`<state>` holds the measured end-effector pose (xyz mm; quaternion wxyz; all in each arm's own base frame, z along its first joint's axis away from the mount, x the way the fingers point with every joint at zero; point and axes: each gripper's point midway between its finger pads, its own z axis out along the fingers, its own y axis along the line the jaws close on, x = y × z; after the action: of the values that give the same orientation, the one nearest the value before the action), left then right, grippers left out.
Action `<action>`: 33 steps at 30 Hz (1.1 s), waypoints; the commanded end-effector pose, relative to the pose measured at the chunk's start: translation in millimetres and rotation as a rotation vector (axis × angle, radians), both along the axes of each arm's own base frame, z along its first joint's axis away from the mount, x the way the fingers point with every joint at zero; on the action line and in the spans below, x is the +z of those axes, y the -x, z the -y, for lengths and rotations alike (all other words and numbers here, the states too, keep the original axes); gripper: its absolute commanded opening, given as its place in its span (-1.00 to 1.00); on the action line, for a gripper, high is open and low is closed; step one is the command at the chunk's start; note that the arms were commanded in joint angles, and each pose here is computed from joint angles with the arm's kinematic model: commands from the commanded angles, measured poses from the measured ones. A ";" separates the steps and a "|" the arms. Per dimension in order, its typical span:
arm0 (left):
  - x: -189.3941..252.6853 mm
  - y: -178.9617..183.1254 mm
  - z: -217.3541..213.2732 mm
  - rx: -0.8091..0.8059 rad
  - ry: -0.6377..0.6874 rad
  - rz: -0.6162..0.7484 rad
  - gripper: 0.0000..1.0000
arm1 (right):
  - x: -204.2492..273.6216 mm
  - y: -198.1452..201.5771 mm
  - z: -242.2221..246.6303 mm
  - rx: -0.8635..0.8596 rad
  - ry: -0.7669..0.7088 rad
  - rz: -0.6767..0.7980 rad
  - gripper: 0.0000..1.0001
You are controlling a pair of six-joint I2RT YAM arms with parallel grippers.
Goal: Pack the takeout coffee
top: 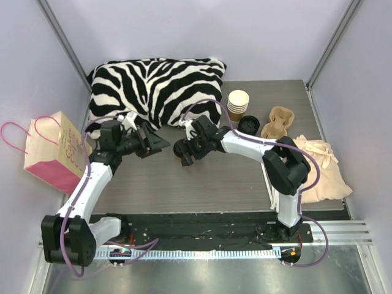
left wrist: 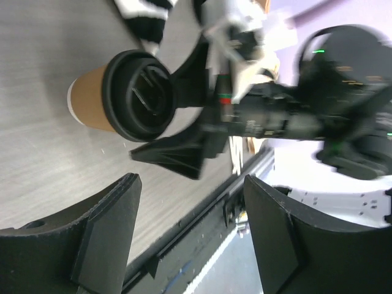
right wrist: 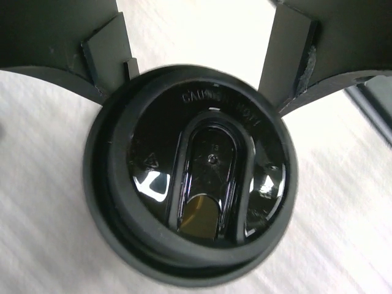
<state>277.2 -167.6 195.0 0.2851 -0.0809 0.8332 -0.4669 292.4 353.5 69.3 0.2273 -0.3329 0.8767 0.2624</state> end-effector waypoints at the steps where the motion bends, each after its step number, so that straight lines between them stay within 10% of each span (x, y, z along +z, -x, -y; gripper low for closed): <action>1: 32.8 -13.8 -27.4 0.091 -0.022 0.104 0.47 | 11.9 -29.0 -33.7 0.011 -0.077 0.069 0.59; 33: 68.1 -14.5 -66.6 0.173 -0.022 0.199 0.52 | 5.5 -89.7 -136.7 0.151 -0.219 0.160 0.62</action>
<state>294.9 -100.0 245.6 0.3877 -0.1261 0.8047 -0.4316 365.9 471.2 47.7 0.2699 -0.3897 0.8145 0.3345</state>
